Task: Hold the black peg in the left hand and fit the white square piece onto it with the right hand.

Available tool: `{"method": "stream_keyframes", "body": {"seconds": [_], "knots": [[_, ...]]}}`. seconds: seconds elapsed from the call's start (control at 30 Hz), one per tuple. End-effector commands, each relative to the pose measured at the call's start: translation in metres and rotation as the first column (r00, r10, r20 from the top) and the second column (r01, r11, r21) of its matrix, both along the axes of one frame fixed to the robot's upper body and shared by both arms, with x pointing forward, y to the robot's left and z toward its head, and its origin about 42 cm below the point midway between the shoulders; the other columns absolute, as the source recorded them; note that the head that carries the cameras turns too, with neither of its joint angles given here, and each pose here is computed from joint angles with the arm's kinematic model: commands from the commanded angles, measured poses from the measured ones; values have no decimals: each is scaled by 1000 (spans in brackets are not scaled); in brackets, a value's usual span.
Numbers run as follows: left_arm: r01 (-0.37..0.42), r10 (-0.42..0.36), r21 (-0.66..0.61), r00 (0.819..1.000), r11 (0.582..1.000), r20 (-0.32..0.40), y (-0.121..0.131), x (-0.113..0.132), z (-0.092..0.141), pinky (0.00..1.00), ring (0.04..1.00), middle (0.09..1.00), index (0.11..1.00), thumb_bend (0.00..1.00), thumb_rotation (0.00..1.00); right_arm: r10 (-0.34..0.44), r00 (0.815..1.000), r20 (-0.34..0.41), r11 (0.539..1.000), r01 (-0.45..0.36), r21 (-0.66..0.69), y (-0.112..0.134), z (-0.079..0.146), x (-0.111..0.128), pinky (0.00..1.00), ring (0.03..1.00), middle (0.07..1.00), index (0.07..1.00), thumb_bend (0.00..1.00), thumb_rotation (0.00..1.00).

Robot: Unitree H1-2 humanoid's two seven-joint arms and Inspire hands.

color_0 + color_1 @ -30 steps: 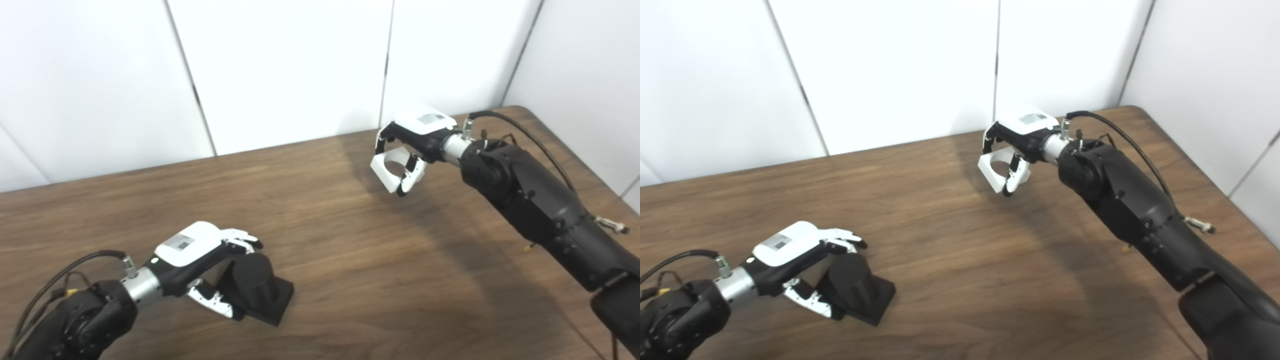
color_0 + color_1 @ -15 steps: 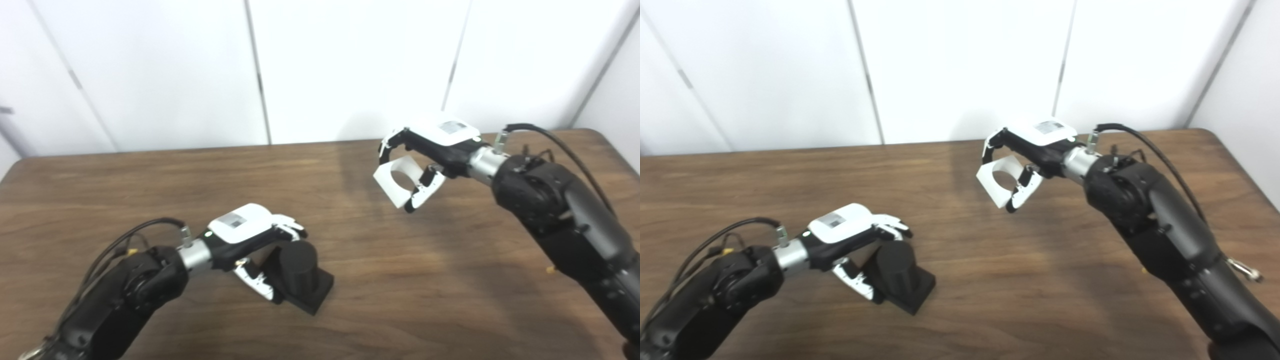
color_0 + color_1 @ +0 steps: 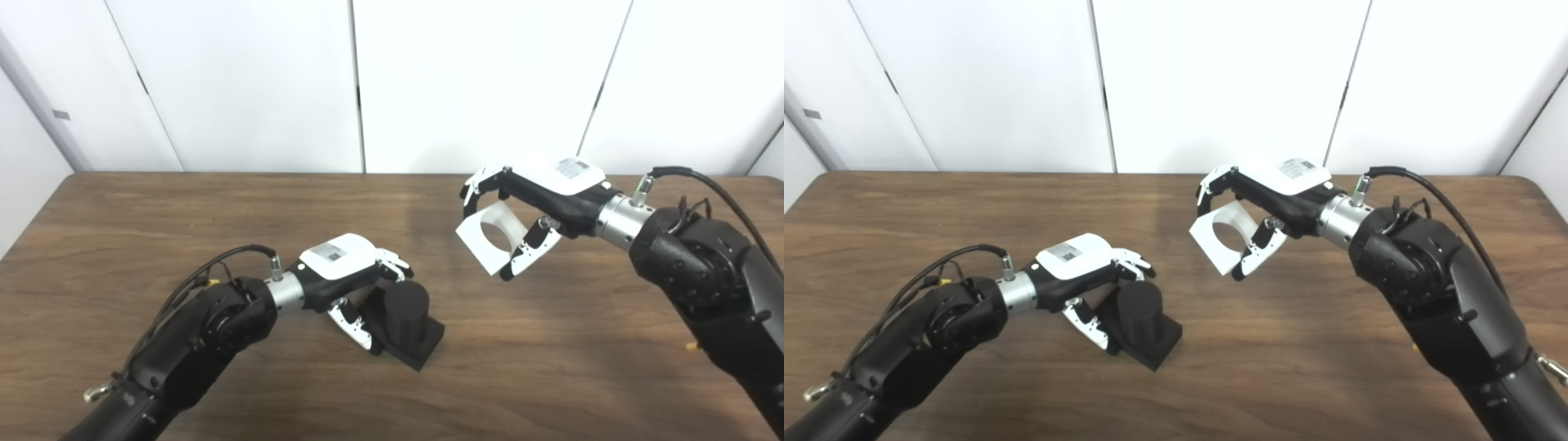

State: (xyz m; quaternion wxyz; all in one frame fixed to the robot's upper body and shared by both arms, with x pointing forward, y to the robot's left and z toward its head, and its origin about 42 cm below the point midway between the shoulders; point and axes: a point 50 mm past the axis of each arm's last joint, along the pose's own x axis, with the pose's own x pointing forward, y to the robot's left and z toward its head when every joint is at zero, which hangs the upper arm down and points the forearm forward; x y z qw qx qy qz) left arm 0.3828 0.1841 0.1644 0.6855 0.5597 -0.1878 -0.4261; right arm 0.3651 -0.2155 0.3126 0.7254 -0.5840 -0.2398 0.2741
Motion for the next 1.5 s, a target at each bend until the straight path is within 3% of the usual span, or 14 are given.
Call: {"method": "stream_keyframes", "body": {"seconds": [0.0, 0.87, 1.47], "knots": [[34, -20, 120, 992, 992, -121, -3, -14, -33, 724, 876, 848, 489, 522, 64, 56, 995, 79, 998, -58, 11, 8, 22, -5, 568, 725, 751, 478, 522, 136], [38, -24, 112, 992, 993, -122, -13, -13, -30, 736, 880, 846, 489, 521, 67, 205, 978, 38, 978, -206, 38, 60, 11, -16, 601, 723, 746, 479, 524, 134], [29, -18, 96, 994, 995, -110, -9, -13, -28, 715, 853, 839, 488, 523, 63, 223, 975, -18, 975, -223, -2, 78, -7, -6, 629, 729, 756, 479, 524, 134]]}}
